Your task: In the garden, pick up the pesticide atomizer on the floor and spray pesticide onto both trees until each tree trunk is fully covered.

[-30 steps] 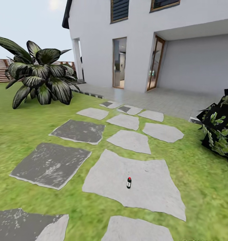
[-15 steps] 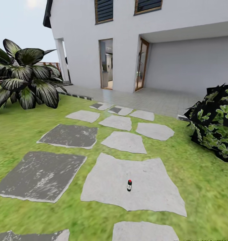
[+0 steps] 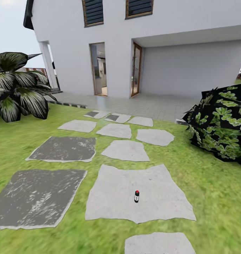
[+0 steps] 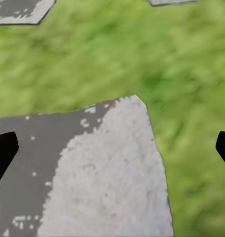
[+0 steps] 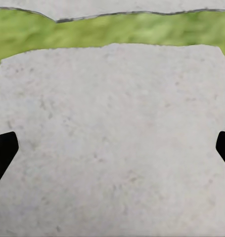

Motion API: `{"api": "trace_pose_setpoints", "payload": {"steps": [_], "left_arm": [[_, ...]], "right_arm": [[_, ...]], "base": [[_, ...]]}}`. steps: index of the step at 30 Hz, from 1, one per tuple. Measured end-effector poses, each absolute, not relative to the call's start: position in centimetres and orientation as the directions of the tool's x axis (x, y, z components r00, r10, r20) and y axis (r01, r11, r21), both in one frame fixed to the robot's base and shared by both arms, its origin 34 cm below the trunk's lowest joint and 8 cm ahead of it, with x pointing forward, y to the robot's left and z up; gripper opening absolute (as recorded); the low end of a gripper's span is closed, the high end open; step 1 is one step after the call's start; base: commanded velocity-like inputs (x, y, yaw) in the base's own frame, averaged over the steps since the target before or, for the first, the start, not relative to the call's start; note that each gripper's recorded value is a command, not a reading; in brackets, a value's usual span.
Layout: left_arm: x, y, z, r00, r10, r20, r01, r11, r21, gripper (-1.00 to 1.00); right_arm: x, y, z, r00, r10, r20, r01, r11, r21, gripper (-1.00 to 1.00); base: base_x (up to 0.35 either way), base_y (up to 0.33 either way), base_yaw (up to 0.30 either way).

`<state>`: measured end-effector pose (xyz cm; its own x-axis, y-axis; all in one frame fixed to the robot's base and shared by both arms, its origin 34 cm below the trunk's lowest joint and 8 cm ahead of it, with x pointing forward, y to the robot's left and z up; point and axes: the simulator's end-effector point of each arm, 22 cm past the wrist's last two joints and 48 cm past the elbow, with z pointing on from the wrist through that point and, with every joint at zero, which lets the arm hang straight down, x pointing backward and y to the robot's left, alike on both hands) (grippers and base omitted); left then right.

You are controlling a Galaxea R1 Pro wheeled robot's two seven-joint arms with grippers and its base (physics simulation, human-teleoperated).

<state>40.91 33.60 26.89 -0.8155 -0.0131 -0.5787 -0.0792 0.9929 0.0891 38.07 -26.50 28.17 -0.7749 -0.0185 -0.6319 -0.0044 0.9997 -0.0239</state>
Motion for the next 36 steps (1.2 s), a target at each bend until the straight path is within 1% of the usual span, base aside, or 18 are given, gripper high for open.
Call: {"api": "trace_pose_setpoints", "payload": {"steps": [36], "left_arm": [[41.19, 33.37, 27.11, -0.811, -0.013, -0.586, -0.073, 0.994, 0.080, 1.00]], "right_arm": [[38.44, -26.50, 28.50, -0.765, -0.019, -0.644, -0.004, 1.000, -0.024, 1.00]], "base": [[0.000, 0.305, -0.258]]}}
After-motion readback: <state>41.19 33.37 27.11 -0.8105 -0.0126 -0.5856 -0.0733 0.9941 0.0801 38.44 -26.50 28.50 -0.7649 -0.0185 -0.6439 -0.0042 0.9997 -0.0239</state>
